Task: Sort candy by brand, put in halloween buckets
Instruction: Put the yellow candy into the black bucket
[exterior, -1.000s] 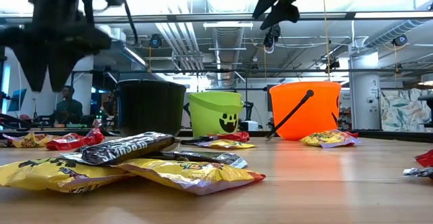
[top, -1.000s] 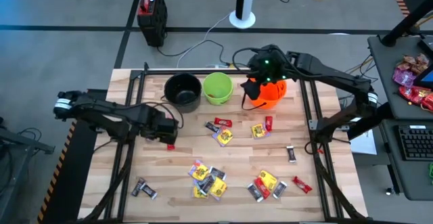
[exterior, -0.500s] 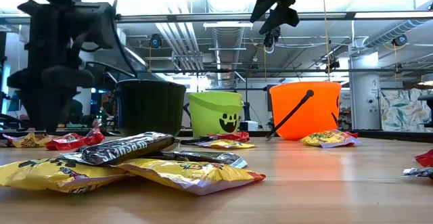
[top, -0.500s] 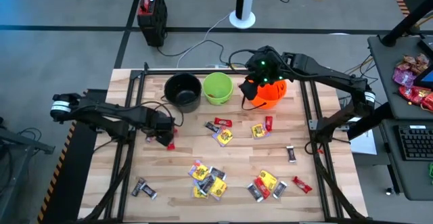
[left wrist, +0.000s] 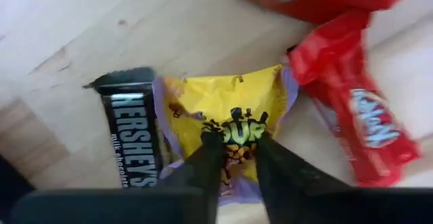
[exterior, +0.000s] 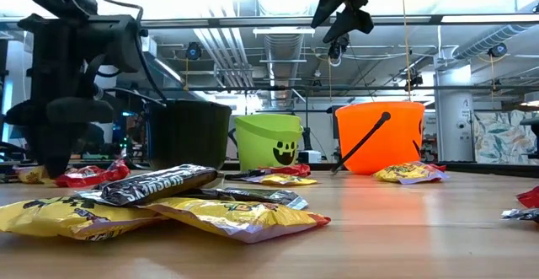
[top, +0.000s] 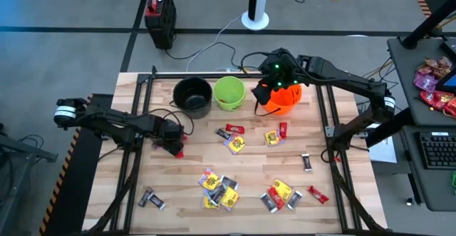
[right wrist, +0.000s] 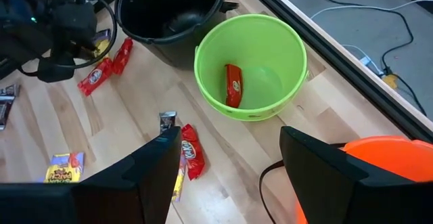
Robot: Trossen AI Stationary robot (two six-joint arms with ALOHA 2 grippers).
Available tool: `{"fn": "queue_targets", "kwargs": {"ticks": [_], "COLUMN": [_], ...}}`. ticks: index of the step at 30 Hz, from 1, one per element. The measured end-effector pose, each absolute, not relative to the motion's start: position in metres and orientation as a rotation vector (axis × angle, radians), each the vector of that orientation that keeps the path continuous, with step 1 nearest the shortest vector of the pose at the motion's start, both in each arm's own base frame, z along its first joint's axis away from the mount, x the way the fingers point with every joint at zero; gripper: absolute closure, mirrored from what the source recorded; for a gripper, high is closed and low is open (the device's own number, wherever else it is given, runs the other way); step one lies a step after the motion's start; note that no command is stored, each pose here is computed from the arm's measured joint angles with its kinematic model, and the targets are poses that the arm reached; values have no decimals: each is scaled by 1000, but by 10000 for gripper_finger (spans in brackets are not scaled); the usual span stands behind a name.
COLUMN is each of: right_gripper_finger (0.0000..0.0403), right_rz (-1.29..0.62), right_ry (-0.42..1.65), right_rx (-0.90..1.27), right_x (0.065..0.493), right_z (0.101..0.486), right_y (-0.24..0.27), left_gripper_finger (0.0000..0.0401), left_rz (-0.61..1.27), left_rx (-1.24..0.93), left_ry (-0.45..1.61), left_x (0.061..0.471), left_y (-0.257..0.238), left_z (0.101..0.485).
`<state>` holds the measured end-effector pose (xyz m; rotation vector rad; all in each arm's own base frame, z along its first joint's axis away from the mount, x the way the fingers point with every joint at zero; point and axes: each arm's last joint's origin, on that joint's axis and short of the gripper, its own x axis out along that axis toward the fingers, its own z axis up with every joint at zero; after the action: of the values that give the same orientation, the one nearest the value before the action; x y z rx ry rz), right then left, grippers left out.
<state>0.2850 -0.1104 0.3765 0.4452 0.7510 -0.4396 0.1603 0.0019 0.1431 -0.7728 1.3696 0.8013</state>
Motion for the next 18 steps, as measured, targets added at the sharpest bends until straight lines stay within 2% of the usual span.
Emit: {"fn": "queue_targets", "kwargs": {"ticks": [2,4,12,18], "right_gripper_finger": [158,158,165,165], "right_rz": [-442,-442,-443,-444], "right_ry": [750,751,750,750], "right_rx": [450,451,452,450], "right_x": [285,285,285,285], "right_z": [377,376,376,376], "right_y": [-110,-110,-110,-110], "left_gripper_finger": [381,393,399,401], "left_rz": [776,757,719,550], "left_rx": [-771,-767,-675,-653], "left_ry": [1349,1335,1421,1187], "left_x": [165,168,172,179], "left_y": [2,2,2,7], "left_z": [149,156,218,289]}}
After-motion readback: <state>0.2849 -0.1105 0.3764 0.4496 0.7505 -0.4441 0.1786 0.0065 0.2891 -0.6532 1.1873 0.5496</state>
